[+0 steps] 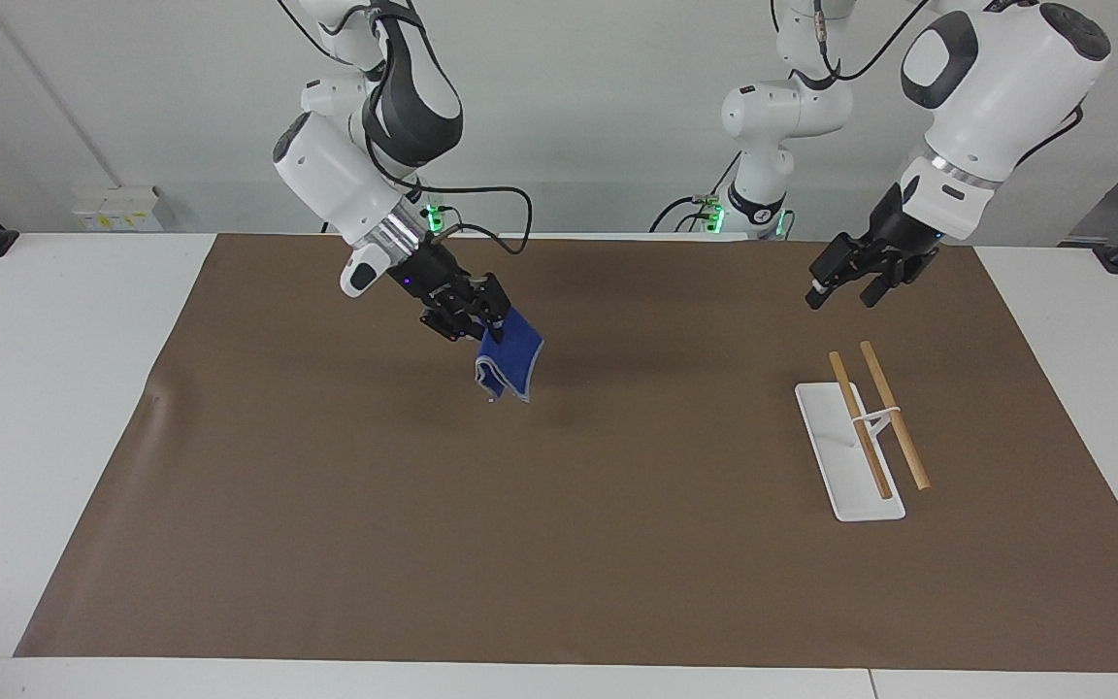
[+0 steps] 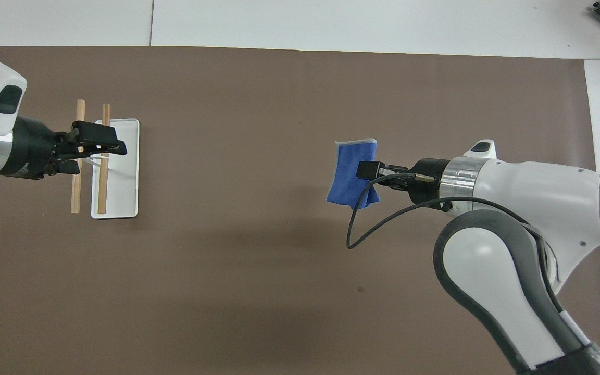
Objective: Right arm passes towel to left arm to hang
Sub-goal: 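Lift the towel with the right gripper while the left gripper reaches forward, then bring the towel toward the left gripper while the left gripper approaches it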
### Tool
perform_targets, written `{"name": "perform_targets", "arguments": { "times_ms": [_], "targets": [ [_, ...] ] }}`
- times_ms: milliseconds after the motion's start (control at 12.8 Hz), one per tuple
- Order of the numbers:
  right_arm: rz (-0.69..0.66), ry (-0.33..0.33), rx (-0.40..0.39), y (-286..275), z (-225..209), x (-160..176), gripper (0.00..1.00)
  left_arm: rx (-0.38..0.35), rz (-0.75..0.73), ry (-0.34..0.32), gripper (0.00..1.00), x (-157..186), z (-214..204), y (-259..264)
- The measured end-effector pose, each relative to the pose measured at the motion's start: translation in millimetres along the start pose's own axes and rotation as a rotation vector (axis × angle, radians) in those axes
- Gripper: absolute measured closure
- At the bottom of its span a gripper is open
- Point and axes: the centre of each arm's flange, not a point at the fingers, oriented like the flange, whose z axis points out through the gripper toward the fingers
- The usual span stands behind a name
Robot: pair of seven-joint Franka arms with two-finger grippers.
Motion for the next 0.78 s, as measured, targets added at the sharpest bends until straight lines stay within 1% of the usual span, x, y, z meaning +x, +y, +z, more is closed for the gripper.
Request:
{"name": "perform_targets", "arguments": {
  "times_ms": [313,470,549,627,784],
  "targets": [
    [0.003,-0.022,0.061,-32,13,-8,0.85,-0.092,-0.204,0.041,0.0,-17,10,47],
    [0.0,-0.038,0.074,-41,20,-14,0.85,-0.099,-0.244,0.033,0.0,-28,17,63],
    [0.01,-0.043,0.099,-46,22,-17,0.85,-0.098,-0.246,0.026,0.0,-33,21,68],
    [0.021,-0.043,0.122,-49,23,-19,0.85,-0.097,-0.25,0.019,0.0,-39,24,73],
    [0.031,-0.037,0.137,-52,23,-19,0.85,-0.097,-0.269,0.007,0.0,-58,35,87]
  ]
}}
